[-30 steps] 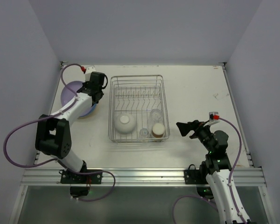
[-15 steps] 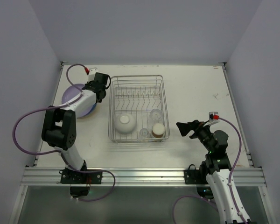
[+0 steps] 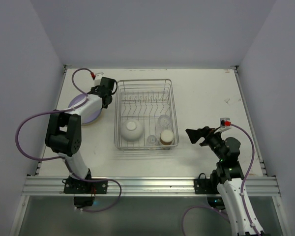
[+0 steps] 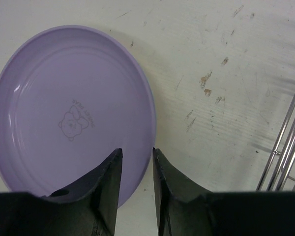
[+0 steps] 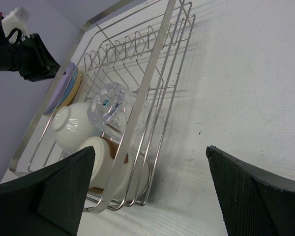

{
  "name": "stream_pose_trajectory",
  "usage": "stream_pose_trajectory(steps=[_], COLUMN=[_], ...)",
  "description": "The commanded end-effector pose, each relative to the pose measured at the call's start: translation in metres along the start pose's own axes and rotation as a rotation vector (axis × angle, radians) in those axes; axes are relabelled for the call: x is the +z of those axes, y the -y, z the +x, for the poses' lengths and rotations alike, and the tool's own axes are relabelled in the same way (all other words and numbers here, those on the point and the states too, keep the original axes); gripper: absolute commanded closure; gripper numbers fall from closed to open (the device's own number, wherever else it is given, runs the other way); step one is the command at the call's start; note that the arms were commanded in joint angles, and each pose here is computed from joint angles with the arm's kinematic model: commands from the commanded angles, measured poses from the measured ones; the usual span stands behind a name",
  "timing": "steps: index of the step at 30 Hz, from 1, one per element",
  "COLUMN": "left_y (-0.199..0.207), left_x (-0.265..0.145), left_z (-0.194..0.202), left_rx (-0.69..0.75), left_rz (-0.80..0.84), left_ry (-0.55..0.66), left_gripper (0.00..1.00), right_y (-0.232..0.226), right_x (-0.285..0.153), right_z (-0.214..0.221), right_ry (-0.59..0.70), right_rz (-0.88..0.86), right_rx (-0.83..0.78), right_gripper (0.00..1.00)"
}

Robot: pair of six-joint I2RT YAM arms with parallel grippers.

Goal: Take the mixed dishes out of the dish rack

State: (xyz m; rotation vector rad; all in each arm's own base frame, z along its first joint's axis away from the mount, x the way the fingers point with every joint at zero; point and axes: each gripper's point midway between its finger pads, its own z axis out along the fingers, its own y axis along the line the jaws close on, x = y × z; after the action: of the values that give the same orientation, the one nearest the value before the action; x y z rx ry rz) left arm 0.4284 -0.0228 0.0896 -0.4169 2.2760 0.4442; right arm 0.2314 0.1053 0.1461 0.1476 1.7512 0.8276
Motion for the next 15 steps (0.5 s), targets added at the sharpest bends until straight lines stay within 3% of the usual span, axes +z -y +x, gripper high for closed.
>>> stream_pose_trajectory(steps=[1, 15], left_y=[0.004, -0.001], left_x=[-0.001, -0.034], left_z=[-0.017, -0.032], left_rx=[-0.032, -0.090], left_rz=[0.018, 0.110], left_ry=[0.023, 0.057], left_gripper=[0.65, 0.46], right_y=[-0.012, -0.012], right_x=[0.001, 0.001], right_z=[-0.016, -0.016], right_ry=[0.042, 0.042], right_rz=[-0.038, -0.038], right_rx=[-0.026, -0.026], right_gripper=[0.01, 0.01])
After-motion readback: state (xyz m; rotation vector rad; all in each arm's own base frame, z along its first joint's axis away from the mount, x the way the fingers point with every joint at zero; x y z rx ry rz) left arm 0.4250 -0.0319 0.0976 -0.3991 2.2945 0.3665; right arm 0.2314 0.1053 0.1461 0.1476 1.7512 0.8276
